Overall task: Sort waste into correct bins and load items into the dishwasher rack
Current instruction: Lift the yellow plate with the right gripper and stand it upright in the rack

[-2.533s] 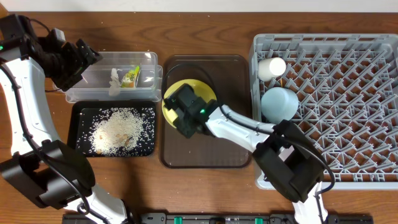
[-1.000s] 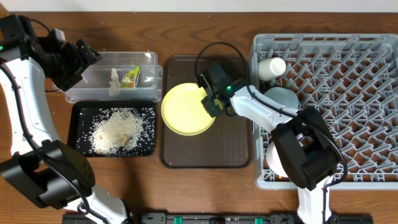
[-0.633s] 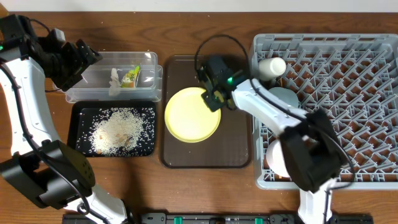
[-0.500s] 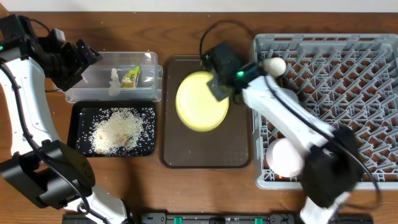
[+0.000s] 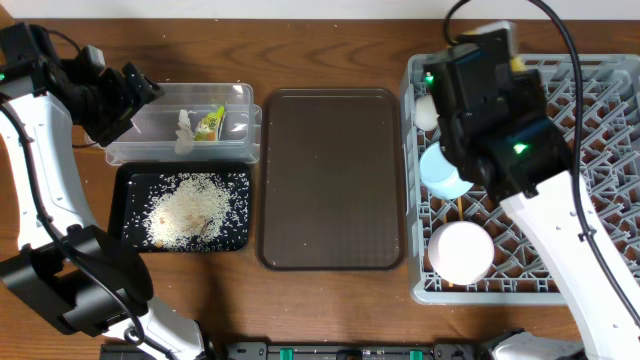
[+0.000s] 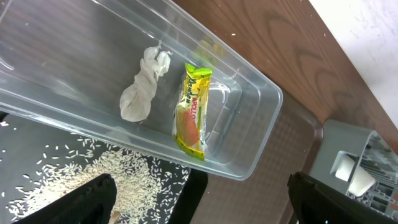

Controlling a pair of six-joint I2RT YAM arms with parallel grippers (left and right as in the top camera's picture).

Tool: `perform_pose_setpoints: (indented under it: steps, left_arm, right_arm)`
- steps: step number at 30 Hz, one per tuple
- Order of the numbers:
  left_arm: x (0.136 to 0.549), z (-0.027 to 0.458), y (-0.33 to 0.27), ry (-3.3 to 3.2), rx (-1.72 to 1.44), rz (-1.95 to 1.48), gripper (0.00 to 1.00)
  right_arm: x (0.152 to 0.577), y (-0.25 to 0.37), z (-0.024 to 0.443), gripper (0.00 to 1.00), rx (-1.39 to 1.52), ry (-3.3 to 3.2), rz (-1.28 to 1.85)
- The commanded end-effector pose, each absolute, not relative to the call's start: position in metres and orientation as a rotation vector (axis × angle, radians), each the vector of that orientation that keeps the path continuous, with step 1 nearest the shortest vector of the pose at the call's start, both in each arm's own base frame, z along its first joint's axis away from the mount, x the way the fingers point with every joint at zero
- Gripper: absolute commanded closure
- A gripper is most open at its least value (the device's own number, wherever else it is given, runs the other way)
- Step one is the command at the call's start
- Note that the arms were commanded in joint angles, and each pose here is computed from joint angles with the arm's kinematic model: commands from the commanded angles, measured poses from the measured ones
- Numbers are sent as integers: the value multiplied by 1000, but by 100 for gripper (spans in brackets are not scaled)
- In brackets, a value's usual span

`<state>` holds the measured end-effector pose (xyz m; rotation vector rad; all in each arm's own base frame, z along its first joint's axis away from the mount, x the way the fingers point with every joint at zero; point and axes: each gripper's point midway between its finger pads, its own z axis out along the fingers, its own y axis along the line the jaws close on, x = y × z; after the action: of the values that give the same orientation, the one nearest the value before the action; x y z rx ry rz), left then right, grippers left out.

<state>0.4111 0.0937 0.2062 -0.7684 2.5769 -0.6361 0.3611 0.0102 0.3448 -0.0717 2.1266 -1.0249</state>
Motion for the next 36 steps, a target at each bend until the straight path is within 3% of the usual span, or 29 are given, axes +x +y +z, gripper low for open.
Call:
perform_pose_setpoints:
  steps: [1,28,36]
  left_arm:
    - [410,207,95,2575,-764,-630,9]
    - [410,208,95,2575,-764,-630,9]
    - [410,208,95,2575,-764,-630,9]
  right_arm:
    - [355,-24,350,99,15,2103,-1215]
    - [398,-58,232,99,-40,2426,-1300]
    - [420,-40,197,99,-60,2498,-1127]
